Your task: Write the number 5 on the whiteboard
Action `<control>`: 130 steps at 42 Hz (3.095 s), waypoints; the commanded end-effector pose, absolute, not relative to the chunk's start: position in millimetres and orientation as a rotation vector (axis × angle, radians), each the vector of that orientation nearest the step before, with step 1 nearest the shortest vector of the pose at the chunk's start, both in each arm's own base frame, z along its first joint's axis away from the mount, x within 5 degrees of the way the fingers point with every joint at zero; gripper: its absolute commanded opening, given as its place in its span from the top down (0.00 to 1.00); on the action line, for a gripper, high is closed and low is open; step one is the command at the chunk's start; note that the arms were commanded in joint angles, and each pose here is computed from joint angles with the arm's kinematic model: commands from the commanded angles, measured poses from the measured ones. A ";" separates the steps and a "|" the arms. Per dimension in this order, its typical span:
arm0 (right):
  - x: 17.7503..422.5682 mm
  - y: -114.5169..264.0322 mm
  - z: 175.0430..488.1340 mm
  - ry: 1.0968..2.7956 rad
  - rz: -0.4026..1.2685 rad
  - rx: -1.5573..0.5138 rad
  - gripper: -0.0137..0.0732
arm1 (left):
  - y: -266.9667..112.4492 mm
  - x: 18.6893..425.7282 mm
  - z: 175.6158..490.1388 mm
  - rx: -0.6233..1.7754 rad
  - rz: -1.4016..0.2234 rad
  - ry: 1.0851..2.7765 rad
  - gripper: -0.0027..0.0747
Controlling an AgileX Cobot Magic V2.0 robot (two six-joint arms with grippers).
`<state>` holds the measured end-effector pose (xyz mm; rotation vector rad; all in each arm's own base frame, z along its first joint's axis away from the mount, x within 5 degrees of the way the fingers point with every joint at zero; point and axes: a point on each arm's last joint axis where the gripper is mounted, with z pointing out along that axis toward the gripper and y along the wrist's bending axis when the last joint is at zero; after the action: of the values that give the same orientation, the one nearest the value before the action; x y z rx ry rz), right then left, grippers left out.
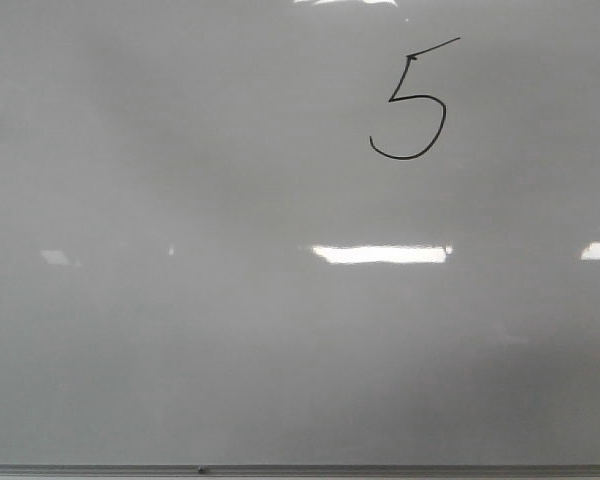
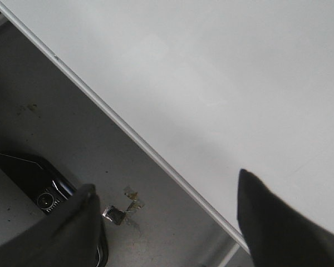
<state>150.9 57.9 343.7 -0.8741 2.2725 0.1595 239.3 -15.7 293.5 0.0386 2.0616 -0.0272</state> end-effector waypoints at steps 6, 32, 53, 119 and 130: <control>153.1 57.8 357.6 2.196 0.154 -0.826 0.22 | -23.1 257.1 283.5 0.050 -0.130 1.808 0.93; 152.8 58.8 357.6 2.196 0.174 -0.821 0.22 | -28.0 292.8 234.3 0.048 -0.166 1.866 0.56; 109.7 41.9 382.7 2.116 0.207 -0.527 0.22 | -32.6 240.2 318.0 0.150 -0.039 1.970 0.50; 70.9 23.8 385.1 2.175 0.236 -0.253 0.91 | -58.2 125.2 382.7 0.367 -0.253 1.983 0.80; 70.9 23.8 385.0 2.177 0.235 -0.253 0.92 | -58.3 125.1 382.7 0.470 -0.188 1.957 0.99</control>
<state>69.1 24.3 372.4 -0.2728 2.2574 0.2339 125.1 -56.1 366.2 0.4670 2.0573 -0.1619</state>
